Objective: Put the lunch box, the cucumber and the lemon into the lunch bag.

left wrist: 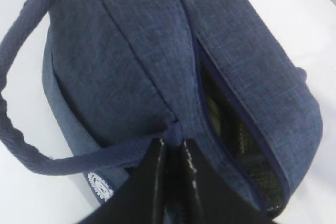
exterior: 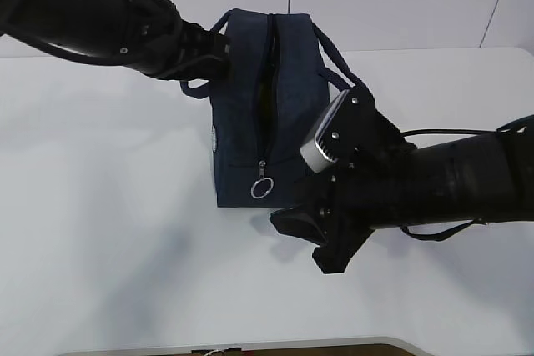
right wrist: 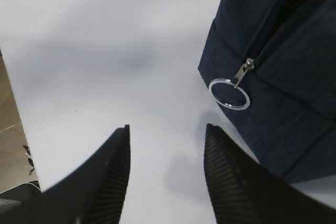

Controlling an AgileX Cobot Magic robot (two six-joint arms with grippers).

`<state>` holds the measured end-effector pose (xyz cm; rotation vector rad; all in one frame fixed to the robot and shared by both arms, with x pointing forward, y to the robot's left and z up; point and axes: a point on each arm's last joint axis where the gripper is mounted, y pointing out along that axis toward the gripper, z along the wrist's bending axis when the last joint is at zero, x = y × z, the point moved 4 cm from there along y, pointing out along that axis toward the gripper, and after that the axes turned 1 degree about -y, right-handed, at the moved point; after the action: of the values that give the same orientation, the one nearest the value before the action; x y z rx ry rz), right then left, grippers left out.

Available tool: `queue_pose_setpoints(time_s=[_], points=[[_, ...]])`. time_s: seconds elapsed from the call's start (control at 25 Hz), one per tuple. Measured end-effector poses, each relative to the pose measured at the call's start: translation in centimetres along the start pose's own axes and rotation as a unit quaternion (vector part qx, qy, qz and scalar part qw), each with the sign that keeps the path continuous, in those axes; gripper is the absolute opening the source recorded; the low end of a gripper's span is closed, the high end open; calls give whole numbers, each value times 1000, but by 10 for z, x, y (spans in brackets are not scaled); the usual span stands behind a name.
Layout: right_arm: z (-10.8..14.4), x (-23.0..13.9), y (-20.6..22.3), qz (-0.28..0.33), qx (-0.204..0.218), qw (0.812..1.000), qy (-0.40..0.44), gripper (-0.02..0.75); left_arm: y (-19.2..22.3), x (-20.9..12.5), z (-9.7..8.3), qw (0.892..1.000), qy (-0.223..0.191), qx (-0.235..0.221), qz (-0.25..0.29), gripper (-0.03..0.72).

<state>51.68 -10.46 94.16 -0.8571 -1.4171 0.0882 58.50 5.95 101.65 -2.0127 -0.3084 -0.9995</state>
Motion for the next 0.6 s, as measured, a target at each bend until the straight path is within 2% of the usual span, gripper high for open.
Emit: queue_pose_setpoints(time_s=[0.6], points=[[-19, -4, 36, 15, 7, 999, -45, 375, -1, -8, -7, 999, 1, -24, 33, 5]])
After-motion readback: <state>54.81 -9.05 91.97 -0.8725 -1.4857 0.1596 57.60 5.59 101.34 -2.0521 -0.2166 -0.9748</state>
